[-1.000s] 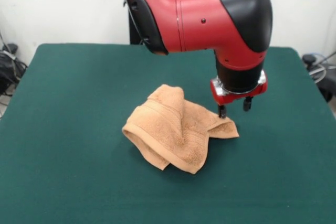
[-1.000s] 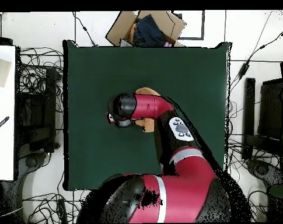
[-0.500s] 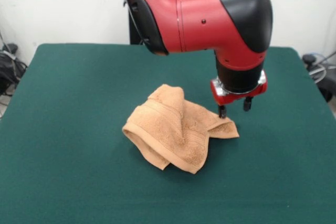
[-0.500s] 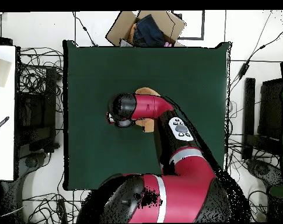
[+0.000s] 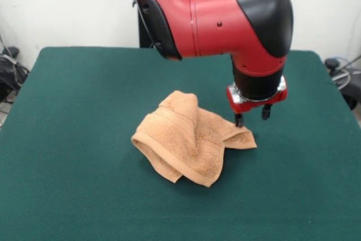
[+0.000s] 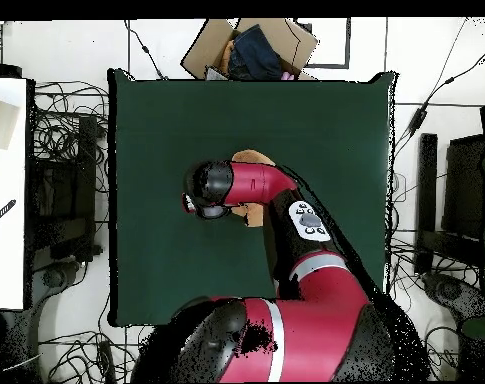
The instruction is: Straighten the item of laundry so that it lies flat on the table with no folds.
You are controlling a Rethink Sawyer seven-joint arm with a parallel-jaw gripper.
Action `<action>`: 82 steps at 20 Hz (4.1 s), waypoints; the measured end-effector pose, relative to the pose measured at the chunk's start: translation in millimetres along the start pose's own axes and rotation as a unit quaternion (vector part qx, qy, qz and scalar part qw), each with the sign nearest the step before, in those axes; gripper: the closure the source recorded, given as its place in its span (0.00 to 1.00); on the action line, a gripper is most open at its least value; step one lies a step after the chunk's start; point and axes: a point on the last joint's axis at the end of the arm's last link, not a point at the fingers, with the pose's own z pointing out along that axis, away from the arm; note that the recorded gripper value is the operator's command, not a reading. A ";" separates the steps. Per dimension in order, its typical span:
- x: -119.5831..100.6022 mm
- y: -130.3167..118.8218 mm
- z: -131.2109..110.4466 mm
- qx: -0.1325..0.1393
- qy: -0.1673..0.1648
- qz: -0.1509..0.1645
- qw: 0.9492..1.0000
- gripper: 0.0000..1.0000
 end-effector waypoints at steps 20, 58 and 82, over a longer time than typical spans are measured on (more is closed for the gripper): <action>-3.1 1.6 18.4 0.007 -0.033 -0.001 0.999 0.00; -2.1 10.1 15.5 0.085 -0.076 -0.075 0.991 0.00; -18.9 17.1 4.8 0.126 -0.132 -0.112 0.977 0.00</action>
